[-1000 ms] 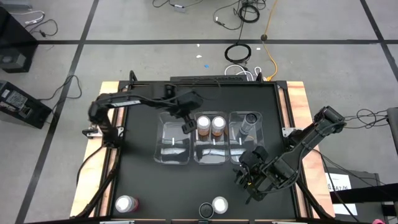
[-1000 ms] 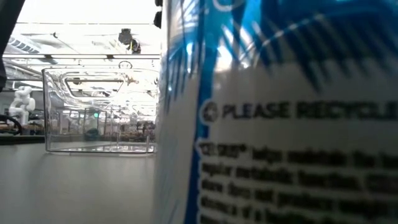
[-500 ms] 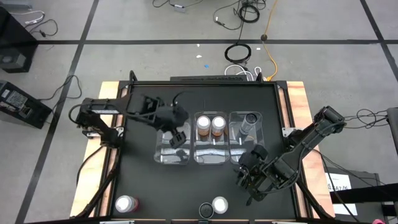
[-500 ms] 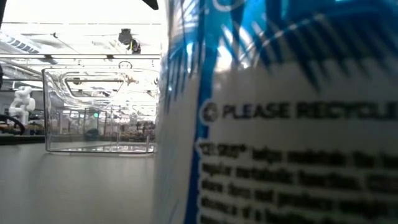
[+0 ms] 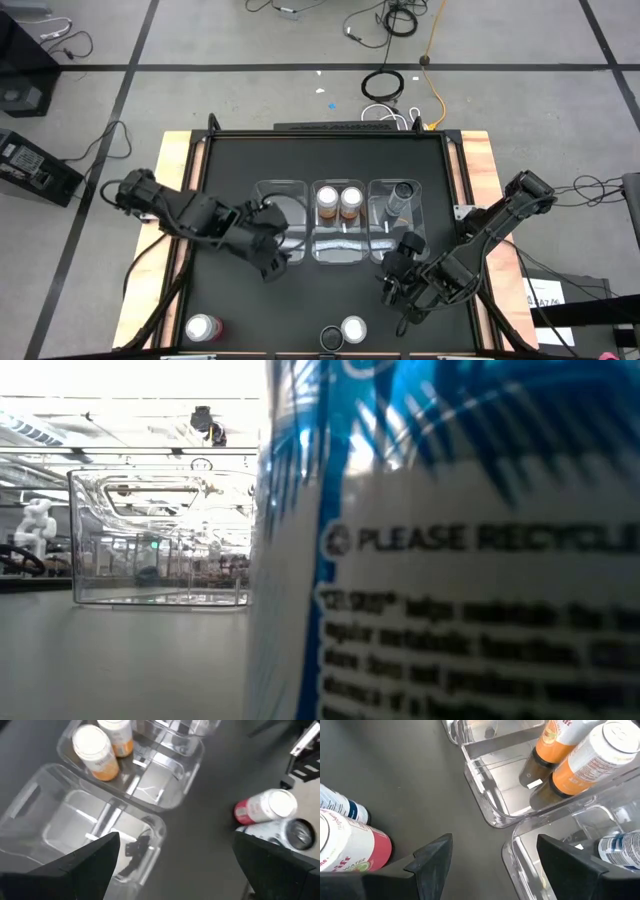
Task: Sort soda cans
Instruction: Put the left pink white soda can into the left transparent bin
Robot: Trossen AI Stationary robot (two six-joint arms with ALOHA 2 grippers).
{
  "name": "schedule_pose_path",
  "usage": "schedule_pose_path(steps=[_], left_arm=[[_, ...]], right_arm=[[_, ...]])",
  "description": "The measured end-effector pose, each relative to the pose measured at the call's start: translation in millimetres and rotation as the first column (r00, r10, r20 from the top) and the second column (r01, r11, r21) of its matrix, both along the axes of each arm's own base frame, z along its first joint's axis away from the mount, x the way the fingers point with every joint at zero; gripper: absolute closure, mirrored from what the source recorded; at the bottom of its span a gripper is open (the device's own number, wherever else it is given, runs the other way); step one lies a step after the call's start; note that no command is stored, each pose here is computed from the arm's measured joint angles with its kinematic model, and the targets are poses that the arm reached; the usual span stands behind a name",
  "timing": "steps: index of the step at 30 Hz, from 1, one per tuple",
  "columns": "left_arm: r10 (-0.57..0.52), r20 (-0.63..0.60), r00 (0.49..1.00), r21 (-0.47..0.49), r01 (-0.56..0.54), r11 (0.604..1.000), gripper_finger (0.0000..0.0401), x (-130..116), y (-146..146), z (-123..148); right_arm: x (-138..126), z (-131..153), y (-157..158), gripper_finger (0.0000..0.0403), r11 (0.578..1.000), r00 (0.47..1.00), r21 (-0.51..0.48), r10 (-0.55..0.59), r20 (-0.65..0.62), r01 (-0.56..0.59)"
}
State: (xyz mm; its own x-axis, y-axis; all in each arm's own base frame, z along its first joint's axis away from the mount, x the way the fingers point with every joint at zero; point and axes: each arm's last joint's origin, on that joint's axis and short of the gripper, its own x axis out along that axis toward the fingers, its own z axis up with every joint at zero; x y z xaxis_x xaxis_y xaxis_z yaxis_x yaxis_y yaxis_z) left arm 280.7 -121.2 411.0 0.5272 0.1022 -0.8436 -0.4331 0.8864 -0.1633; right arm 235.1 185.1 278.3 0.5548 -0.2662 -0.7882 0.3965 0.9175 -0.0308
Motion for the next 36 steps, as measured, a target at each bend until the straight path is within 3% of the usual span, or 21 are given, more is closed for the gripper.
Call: schedule_pose_path(steps=[13,22,36], left_arm=[[0.077,0.012,0.997,-0.106,-0.075,0.992,0.0008,-12.2,-25.2,0.0],[0.017,0.118,0.993,0.041,-0.022,0.999,0.0008,-29.3,-52.7,2.0],[-0.067,0.134,0.989,0.038,0.063,0.997,0.0008,-37.0,-84.0,-4.9]], right_arm=[[0.3,0.1,-0.5,0.0122,1.0,1.0,0.001,-0.002,0.0,0.002],[0.7,-0.1,0.9,0.0122,0.999,1.0,0.031,0.008,-0.011,-0.008],[2.3,0.8,2.4,0.0122,0.999,1.0,0.05,0.008,0.008,-0.009]])
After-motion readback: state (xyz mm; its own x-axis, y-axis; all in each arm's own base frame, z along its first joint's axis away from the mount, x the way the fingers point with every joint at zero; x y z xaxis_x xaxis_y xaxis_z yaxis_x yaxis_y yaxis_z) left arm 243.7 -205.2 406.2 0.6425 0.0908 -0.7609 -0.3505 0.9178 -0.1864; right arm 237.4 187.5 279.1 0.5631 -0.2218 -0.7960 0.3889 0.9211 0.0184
